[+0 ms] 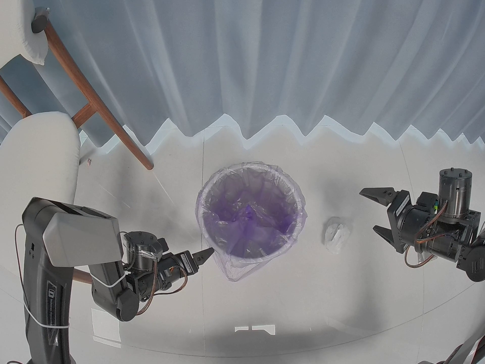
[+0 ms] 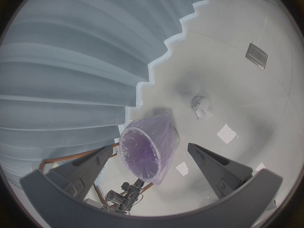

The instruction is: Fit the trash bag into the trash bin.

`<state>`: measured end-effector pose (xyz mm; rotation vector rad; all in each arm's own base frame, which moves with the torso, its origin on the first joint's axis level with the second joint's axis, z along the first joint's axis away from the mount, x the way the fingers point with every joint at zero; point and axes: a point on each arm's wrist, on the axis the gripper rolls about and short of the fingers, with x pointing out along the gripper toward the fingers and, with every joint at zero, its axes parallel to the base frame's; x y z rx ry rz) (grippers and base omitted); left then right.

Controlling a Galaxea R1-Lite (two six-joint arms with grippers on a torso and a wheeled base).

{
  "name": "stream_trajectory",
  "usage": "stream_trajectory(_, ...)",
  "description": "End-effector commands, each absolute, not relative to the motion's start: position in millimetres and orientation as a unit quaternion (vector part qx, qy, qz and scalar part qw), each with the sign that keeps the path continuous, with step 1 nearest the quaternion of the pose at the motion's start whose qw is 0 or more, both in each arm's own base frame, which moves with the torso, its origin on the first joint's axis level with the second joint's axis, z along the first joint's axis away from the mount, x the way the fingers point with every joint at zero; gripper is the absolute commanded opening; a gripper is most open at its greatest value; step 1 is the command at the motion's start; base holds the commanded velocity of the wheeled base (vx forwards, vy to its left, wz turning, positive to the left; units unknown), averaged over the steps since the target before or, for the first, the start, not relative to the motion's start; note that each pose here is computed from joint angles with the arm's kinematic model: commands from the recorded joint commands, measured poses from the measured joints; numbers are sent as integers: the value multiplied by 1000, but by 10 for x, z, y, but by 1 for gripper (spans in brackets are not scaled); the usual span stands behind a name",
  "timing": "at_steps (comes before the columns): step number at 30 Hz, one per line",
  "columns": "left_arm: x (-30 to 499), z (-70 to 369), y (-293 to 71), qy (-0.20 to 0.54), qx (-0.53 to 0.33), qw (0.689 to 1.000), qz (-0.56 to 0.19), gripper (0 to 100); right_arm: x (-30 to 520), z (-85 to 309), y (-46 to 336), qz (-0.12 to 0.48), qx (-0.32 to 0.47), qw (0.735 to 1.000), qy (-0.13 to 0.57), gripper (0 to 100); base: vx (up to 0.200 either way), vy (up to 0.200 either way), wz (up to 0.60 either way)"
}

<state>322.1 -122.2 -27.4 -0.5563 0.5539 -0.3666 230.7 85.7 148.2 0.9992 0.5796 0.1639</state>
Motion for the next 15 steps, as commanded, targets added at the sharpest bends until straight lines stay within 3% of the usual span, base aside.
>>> stream_trajectory(1,3006,-234,-1298,283,-262,902,-197,100,2313,1469,862,77,471,834,276,100,0,0,0)
stream_trajectory(6,2696,-257,-1365,302,-245,893,-224,100,2309,1462,861,76,471,834,277,100,0,0,0)
stream_trajectory(15,2908,-240,-1507,267,-252,898,-241,100,2311,1473,862,77,471,835,275,100,0,0,0)
